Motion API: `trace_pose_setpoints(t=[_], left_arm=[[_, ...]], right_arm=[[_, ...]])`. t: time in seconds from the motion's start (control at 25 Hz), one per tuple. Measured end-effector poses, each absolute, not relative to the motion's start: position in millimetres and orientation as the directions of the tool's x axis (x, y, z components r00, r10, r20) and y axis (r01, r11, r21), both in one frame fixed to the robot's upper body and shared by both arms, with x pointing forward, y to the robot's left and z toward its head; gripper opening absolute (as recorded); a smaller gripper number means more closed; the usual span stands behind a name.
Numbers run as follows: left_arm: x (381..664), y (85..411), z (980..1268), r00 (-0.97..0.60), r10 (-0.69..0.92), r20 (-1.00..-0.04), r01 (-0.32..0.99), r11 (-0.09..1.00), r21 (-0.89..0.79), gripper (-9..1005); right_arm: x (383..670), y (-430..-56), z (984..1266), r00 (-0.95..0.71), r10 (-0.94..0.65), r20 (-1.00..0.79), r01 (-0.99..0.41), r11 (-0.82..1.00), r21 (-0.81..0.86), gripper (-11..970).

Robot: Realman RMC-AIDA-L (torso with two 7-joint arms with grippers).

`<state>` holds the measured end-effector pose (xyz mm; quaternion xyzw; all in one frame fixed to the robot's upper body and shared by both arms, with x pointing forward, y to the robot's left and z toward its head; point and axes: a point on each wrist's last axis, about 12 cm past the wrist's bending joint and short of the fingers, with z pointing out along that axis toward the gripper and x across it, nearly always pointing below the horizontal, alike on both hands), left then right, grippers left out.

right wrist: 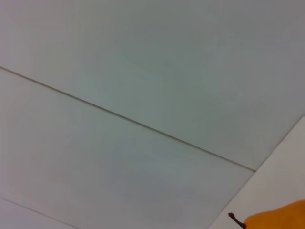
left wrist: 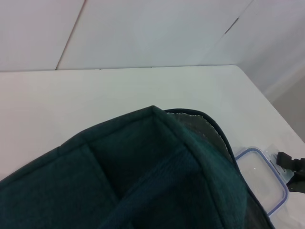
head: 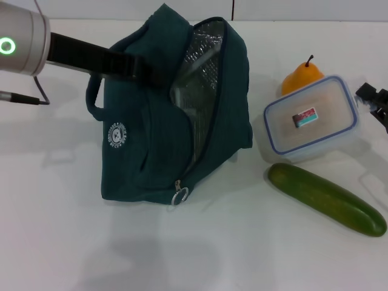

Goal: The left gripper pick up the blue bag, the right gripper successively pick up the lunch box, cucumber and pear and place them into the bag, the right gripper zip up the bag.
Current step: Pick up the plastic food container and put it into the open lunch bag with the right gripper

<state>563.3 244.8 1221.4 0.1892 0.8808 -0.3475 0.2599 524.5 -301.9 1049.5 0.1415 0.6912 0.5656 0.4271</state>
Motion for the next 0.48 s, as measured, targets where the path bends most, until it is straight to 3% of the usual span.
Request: trace_pose_setpoints(t=[0.48], left_arm=[[562.7,244.9,1219.9,-0.795,0.150,-0.587,0.512,0.686,-0.518,39]], right_arm=[[514.5,-311.8,1048.1,-0.550,0.746,-0.375,-0.267,0.268,0.926,106]])
